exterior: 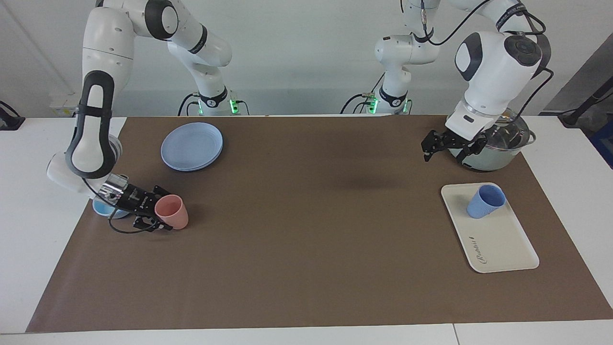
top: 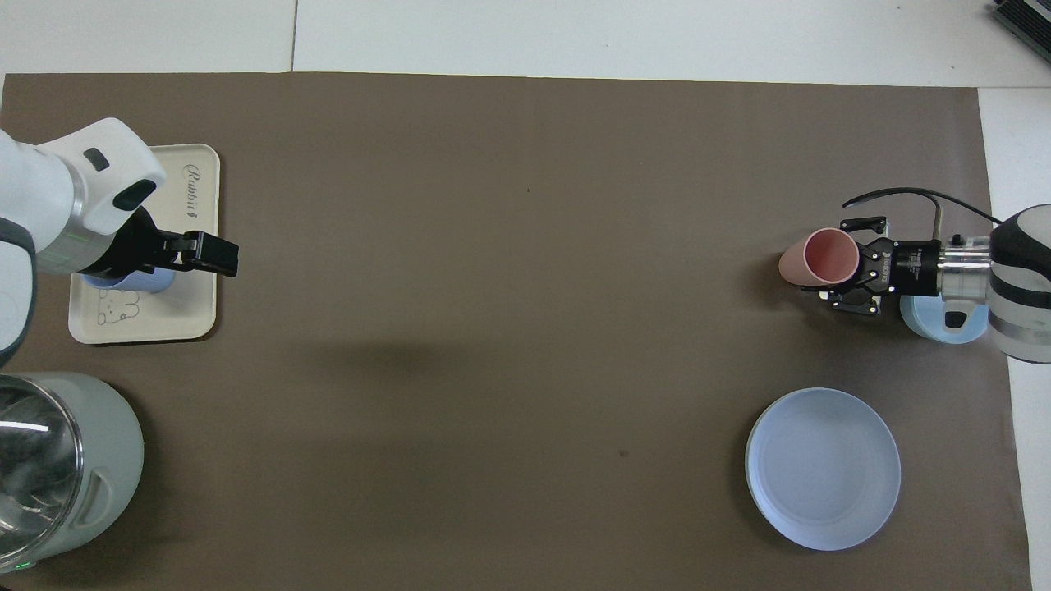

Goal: Place cup on tray
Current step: 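Set the blue cup on the tray while the right gripper releases the pink cup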

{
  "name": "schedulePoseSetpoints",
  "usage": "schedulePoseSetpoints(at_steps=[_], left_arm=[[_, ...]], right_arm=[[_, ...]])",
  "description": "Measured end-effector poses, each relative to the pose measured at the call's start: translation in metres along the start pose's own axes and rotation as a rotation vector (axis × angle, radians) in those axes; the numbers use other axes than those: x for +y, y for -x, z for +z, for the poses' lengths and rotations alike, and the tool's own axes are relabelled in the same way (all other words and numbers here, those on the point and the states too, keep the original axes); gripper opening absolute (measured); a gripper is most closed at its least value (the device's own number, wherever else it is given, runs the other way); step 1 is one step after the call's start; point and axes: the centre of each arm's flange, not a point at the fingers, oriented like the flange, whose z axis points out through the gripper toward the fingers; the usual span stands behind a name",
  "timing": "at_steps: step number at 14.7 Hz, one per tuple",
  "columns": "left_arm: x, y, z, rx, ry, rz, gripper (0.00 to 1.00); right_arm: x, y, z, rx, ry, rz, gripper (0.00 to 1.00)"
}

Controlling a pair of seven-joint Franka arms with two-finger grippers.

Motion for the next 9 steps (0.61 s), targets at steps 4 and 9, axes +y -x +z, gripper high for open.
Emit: schedulePoseSetpoints(at_steps=[4,9], left_arm=[[-0.005,0.019,-0.070,-0.017,0.020,-0.017,1.00],[-0.025,0.023,-0.067,-0.038,0.015,0.007,1.00]], right_arm=[[0.003,-0.009,-0.007,0.016,-0.017,-0.029,0.97],[0.002,0.001,-0.042,0.160,0.056,-0.175,0.98]])
